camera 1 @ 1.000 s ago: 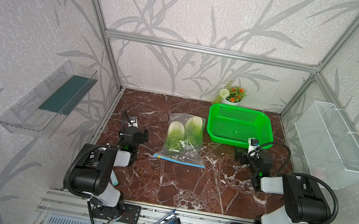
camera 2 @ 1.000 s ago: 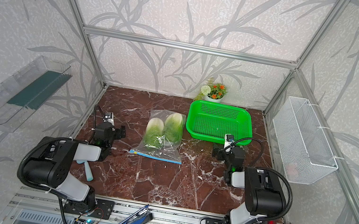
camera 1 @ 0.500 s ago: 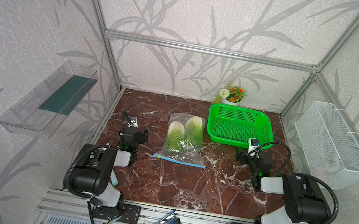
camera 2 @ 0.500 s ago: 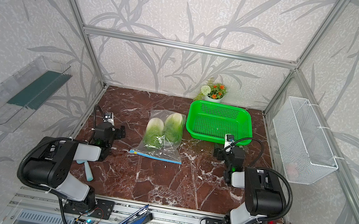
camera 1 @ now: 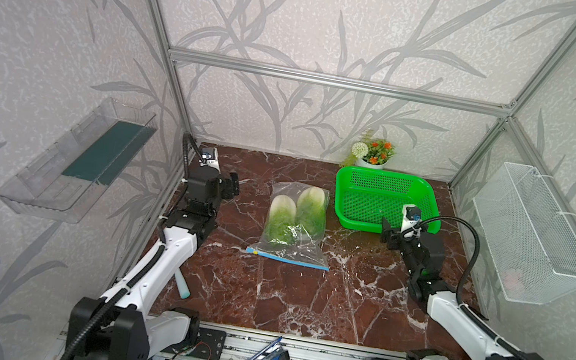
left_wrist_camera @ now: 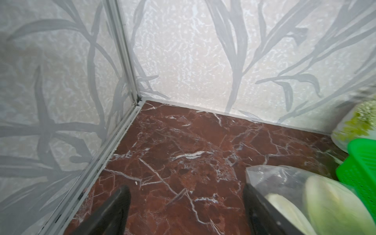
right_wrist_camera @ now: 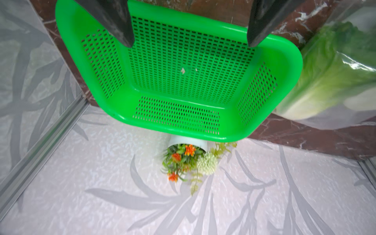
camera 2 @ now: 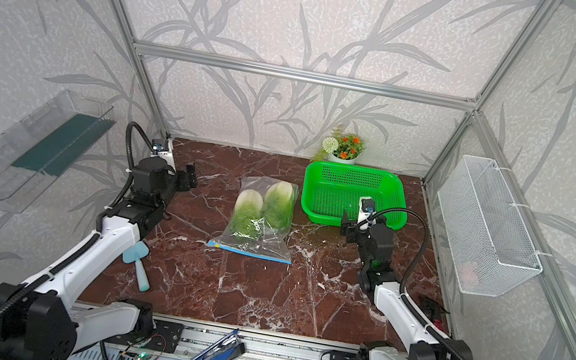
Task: Open the zip-top bag and take out the chinese cabbages
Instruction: Adjust the zipper food storage bag at the center of the board.
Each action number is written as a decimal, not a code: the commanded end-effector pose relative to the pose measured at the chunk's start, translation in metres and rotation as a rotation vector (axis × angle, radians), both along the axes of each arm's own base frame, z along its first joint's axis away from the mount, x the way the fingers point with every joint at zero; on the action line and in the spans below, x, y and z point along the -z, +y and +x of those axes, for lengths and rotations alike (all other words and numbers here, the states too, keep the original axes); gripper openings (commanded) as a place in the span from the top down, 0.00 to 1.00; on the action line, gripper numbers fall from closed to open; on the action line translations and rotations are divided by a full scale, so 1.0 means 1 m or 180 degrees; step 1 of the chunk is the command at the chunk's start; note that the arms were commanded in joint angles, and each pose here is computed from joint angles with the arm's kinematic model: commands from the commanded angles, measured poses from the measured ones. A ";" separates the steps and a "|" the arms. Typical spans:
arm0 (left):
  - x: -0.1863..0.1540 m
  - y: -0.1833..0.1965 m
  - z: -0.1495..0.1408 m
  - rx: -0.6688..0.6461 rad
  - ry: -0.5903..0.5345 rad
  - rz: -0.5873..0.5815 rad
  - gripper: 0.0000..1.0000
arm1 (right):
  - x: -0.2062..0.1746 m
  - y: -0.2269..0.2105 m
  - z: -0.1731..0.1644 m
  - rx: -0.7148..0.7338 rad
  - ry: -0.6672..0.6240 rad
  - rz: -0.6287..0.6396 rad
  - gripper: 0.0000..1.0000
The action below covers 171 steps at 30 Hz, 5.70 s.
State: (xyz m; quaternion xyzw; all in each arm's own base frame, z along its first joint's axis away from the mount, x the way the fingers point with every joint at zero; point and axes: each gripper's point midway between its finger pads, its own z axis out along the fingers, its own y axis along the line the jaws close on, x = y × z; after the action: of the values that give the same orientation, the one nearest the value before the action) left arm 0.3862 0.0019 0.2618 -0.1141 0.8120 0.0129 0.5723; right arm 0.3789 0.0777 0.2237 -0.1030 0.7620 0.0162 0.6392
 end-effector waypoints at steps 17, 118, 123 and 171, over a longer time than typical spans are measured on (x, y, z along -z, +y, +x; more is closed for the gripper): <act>0.123 -0.061 -0.156 -0.0686 0.1912 -0.2417 0.35 | -0.014 0.115 -0.051 -0.0673 0.0955 -0.0053 0.13; 0.167 -0.108 -0.105 -0.1109 0.0741 -0.2969 1.00 | -0.003 0.109 -0.069 -0.0619 0.0807 0.0068 0.11; 0.145 -0.104 -0.105 -0.1011 0.0577 -0.2995 1.00 | -0.005 0.110 -0.071 -0.0644 0.0842 0.0102 0.11; 0.007 -0.160 -0.054 0.0419 0.0686 -0.2989 1.00 | -0.015 0.296 -0.083 -0.2807 0.0071 -0.2365 0.34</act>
State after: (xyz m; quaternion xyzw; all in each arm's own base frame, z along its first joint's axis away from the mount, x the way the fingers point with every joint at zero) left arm 0.3301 -0.1591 0.2291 -0.3191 0.8039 -0.3589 0.3508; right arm 0.2890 0.3661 0.2339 -0.6174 0.6251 0.0142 0.4774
